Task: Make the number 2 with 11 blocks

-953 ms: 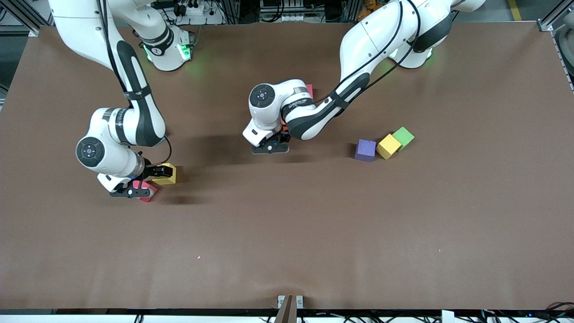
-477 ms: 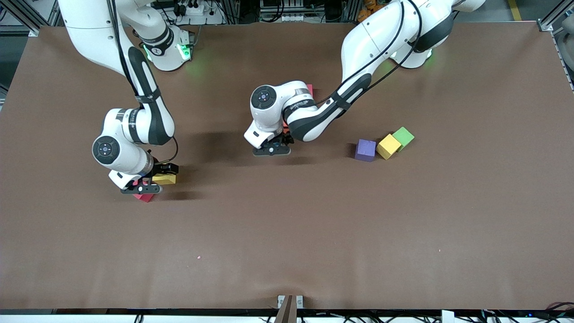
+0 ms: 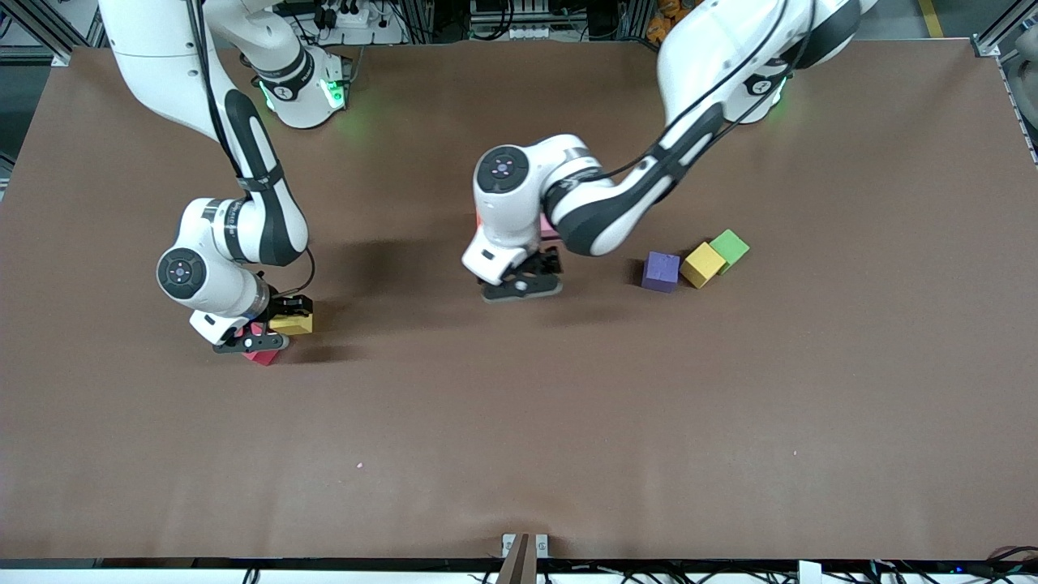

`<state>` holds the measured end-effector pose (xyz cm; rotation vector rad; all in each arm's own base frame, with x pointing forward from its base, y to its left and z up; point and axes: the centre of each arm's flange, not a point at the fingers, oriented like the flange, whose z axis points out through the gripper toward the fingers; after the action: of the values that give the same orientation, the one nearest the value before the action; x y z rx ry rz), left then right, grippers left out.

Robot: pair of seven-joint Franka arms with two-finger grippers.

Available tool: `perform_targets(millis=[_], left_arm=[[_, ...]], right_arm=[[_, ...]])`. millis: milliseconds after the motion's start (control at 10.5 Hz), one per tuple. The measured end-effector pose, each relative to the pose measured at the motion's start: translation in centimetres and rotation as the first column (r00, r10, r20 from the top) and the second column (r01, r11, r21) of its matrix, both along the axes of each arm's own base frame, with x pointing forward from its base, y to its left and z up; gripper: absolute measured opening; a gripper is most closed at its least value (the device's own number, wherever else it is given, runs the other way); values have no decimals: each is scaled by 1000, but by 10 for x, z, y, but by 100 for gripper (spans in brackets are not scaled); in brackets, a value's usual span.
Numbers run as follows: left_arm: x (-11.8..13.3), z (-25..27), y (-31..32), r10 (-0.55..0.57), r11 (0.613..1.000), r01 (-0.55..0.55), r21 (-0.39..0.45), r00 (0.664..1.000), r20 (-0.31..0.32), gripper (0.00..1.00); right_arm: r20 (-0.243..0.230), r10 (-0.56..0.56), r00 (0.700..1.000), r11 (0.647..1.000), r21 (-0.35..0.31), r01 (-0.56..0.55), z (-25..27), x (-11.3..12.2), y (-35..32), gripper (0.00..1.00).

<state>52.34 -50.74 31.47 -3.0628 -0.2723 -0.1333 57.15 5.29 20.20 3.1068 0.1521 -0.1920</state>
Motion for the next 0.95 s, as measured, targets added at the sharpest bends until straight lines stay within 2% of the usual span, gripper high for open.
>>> perform_targets(millis=[95, 286, 381, 572, 762, 953], left_arm=[[19, 12, 28, -10, 999, 11, 32, 1000, -5, 100], [56, 25, 95, -125, 988, 128, 87, 991, -45, 100], [66, 30, 128, -178, 978, 184, 97, 982, -67, 100], [67, 33, 184, -256, 959, 269, 93, 958, -132, 100], [56, 23, 240, -336, 934, 354, 51, 918, -210, 100], [43, 9, 292, -423, 898, 440, 15, 872, -247, 100]], right_arm=[[9, 8, 1000, 1000, 6, -8, 3, 3, 6, 59], [39, 42, 998, 999, 25, -43, 18, 15, 30, 59], [45, 70, 997, 997, 38, -72, 27, 21, 50, 59], [61, 84, 995, 995, 52, -87, 44, 26, 98, 59], [74, 37, 997, 997, 62, -41, 50, 19, 159, 59], [93, -19, 995, 997, 71, 12, 49, 12, 236, 59]])
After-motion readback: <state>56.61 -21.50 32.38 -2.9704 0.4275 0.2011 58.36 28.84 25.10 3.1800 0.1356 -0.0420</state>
